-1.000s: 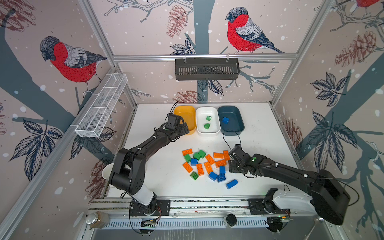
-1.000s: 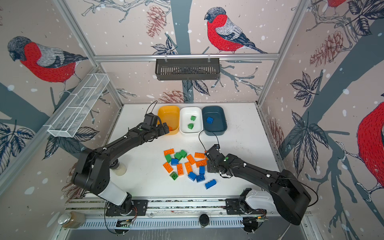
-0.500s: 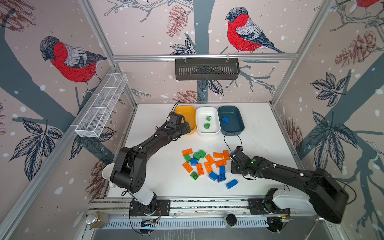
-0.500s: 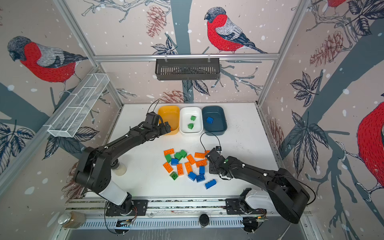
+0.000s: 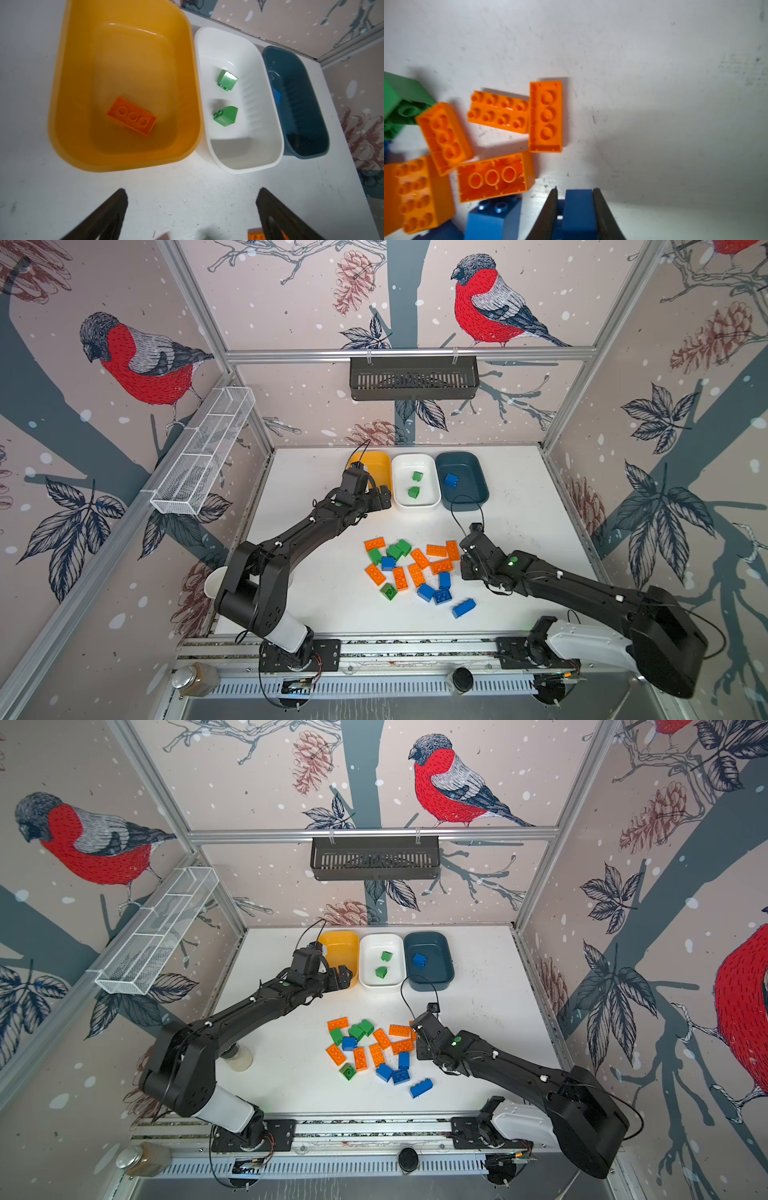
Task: Sort the legos into containers by color
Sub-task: 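Carry the blue brick over the teal bin and open the right gripper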
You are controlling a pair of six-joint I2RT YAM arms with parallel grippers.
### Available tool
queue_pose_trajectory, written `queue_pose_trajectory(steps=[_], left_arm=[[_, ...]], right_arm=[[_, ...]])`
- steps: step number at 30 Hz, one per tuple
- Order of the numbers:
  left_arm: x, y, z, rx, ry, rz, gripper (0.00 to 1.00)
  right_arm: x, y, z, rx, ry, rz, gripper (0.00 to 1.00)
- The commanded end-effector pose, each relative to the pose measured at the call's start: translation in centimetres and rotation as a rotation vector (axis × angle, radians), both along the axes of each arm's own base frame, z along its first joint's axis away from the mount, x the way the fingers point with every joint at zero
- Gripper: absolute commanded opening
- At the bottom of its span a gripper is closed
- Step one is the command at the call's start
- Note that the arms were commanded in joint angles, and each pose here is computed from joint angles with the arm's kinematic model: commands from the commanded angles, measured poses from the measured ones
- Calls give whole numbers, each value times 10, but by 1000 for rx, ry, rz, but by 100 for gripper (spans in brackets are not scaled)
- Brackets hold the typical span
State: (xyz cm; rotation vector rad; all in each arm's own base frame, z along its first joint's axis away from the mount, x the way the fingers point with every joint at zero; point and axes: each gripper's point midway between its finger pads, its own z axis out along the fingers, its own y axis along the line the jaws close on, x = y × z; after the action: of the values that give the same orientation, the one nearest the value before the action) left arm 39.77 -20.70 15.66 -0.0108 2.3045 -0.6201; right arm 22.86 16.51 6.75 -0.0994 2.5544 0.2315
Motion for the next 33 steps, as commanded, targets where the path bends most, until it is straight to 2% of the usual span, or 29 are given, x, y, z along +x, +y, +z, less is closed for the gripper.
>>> queue_pose_trajectory(steps=[1, 7, 11, 16, 19, 24, 27, 33], left_arm=[[-6, -39, 37, -95, -155, -217, 97], [-23, -69, 43, -98, -186, -371, 97], [-25, -80, 42, -82, -190, -393, 97], [-18, -76, 42, -76, -186, -333, 97], [-10, -65, 40, -46, -179, -248, 97], [-11, -58, 40, -31, -184, -220, 97], [-13, -58, 41, -34, -184, -227, 97], [-16, -56, 42, -34, -189, -226, 97]], right_arm=[[36, 8, 39, 60, -179, -7, 20], [100, 9, 85, 156, -350, -48, 19], [143, 11, 103, 128, -424, -50, 19], [187, 13, 105, 115, -427, -39, 20], [212, 10, 93, 65, -403, -41, 21], [249, 0, 69, -21, -335, -84, 22], [265, 0, 57, -66, -310, -95, 27], [275, -3, 58, -103, -295, -120, 48]])
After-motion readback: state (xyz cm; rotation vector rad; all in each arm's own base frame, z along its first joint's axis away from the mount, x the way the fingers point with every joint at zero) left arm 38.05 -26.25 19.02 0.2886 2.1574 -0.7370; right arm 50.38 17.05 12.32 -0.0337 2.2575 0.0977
